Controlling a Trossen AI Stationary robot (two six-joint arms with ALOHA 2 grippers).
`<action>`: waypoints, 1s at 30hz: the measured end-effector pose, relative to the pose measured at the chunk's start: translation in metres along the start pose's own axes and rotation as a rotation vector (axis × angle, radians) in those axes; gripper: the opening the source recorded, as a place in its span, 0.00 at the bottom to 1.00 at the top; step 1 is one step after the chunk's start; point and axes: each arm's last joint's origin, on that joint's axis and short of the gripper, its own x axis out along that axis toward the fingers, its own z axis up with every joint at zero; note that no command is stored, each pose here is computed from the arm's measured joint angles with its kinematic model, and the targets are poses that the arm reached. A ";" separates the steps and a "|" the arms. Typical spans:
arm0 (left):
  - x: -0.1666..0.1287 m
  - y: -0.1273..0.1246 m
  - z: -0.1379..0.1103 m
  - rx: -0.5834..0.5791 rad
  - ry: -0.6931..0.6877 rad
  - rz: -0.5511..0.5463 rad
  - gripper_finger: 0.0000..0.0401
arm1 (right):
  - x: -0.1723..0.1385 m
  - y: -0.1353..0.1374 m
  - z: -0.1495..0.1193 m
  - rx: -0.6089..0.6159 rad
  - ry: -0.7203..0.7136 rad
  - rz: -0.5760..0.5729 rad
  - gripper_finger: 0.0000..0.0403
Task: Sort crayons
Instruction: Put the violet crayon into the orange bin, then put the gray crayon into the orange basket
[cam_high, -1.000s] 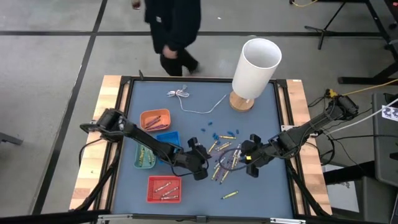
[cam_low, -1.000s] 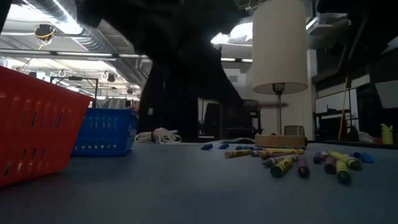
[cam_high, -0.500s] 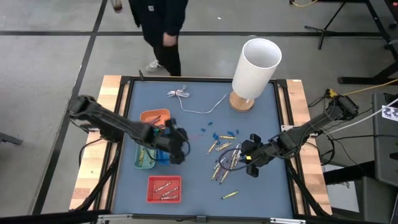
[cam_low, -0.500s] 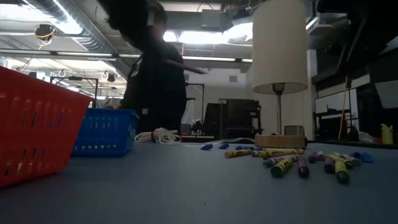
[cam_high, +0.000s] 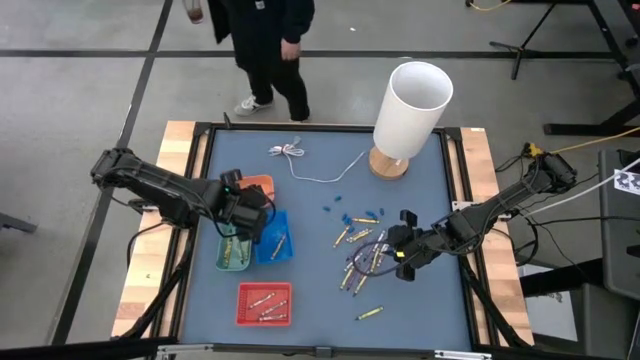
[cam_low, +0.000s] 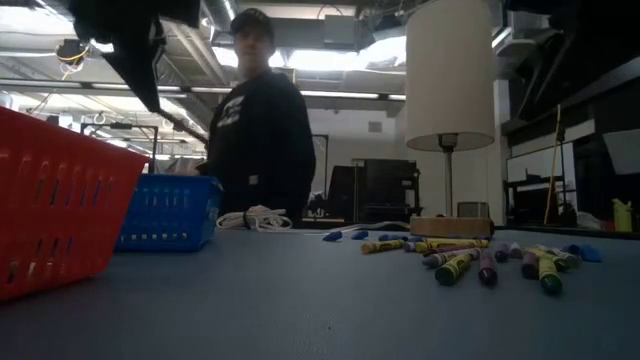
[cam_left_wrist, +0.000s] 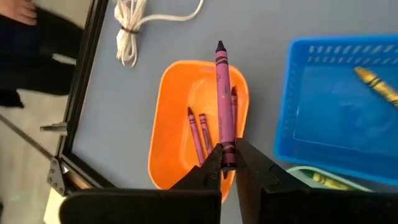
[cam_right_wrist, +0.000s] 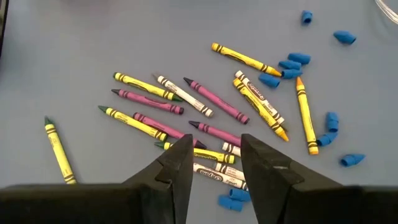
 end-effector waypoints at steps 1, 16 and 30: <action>0.003 0.000 -0.001 0.003 0.012 0.009 0.02 | 0.000 0.000 0.000 -0.007 0.000 0.000 0.33; 0.051 0.000 -0.027 0.011 0.127 0.090 0.12 | 0.000 -0.002 0.000 -0.150 -0.016 -0.045 0.33; 0.069 -0.002 -0.036 -0.001 0.139 0.096 0.19 | 0.002 -0.019 -0.003 -0.305 0.068 -0.186 0.33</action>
